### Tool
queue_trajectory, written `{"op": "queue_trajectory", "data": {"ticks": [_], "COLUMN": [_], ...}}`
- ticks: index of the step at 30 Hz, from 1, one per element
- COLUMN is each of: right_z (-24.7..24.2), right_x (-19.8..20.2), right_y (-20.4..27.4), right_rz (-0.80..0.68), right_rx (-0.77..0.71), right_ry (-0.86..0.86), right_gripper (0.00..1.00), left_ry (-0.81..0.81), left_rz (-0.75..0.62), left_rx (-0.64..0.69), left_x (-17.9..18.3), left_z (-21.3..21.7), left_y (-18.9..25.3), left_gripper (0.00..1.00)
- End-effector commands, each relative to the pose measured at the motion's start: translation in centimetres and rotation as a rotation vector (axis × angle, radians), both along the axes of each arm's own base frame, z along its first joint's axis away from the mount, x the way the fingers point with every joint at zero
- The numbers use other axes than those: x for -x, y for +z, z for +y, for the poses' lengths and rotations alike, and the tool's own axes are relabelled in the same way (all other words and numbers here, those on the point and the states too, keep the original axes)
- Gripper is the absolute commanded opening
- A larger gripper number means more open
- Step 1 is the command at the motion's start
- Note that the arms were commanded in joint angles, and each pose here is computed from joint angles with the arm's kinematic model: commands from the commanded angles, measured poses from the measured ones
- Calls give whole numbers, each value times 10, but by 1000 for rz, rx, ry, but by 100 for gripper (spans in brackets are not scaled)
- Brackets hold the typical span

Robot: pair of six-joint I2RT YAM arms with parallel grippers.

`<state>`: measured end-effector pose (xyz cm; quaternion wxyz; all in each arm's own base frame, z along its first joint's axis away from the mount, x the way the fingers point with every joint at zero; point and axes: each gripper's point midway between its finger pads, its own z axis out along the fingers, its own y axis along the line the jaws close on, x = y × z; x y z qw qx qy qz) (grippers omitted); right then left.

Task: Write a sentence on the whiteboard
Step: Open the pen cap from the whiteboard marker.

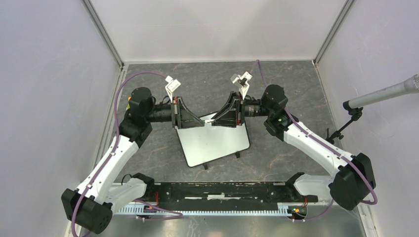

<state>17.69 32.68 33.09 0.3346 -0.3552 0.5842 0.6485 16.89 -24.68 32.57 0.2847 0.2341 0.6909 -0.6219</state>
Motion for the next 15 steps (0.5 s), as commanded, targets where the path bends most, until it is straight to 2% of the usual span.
{"op": "queue_trajectory", "data": {"ticks": [1,5,9,15], "right_z": [2,3,1,-17], "right_x": [2,0,-5,-26], "right_y": [21,20,18,16], "right_rz": [-57,-57,-60,-43], "right_rx": [-55,-55,-47,-40], "right_ry": [6,-1,-13,-78], "right_gripper": [31,19,0,0], "left_ry": [21,15,24,66], "left_rz": [-28,-14,-39,-32], "left_rx": [26,25,8,-12], "left_x": [-7,-4,-4,-13], "left_z": [-2,-1,0,12], "left_y": [11,7,0,-7], "left_gripper": [3,2,2,2]}}
